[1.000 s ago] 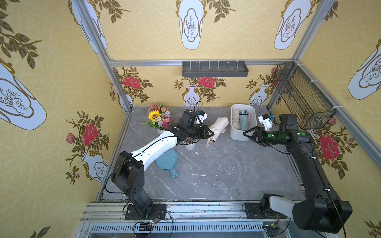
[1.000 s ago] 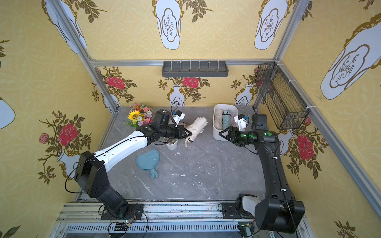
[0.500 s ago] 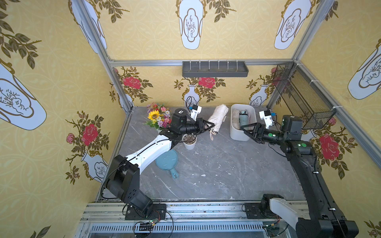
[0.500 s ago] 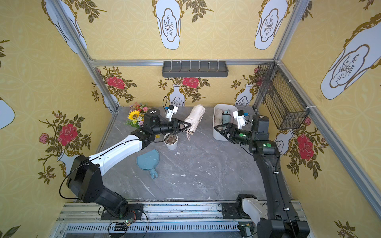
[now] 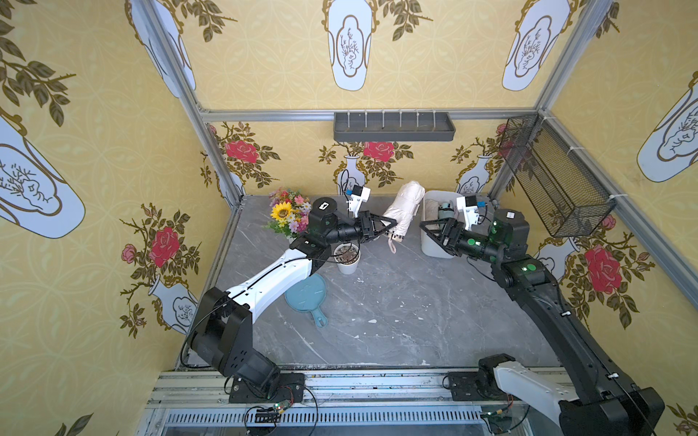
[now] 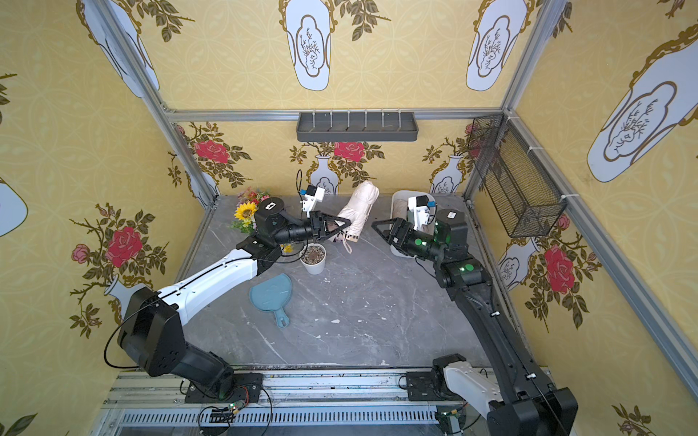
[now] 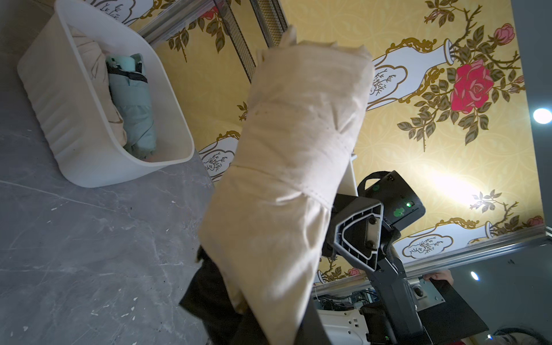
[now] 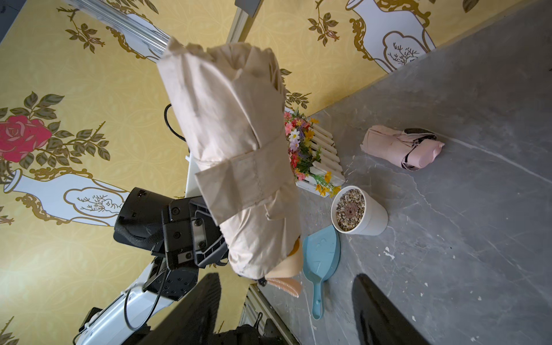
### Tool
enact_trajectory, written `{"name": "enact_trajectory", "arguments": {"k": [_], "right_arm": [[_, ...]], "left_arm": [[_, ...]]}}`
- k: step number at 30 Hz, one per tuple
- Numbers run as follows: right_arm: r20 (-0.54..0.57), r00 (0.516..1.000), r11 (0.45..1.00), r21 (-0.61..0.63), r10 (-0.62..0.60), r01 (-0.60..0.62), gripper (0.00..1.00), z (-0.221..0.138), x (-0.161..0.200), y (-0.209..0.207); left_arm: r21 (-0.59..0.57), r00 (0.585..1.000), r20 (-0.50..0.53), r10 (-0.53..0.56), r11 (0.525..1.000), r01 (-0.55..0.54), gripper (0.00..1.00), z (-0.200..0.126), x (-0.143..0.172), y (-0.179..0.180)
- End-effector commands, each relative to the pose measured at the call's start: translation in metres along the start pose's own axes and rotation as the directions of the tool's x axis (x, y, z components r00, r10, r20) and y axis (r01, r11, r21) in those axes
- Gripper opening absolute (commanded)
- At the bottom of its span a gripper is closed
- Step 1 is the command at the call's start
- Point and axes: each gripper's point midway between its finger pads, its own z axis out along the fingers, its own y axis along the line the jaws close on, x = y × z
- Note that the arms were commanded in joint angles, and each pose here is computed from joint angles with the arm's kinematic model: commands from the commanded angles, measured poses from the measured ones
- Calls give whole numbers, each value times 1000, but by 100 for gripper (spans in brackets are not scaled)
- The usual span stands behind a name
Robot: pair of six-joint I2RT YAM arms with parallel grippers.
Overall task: Put the umbrella into the storage box
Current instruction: Place the umbrella in the storage box.
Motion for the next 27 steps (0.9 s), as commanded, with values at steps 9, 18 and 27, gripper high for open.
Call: {"name": "enact_trajectory", "arguments": {"k": [9,18,27], "right_arm": [[132,981,980,-127,-139,156,73,21,-16,48],[150,982,985,-110,-113,130,61,36,-18,46],[155,982,991,-72,-104,116,58,39,-19,37]], "left_arm": [[90,999,-23,31,995,-29,0,1,1,-19],[118,999,-36,39,992,-34,0,5,4,-27],[148,998,-59,38,989,-29,0,12,10,-31]]}}
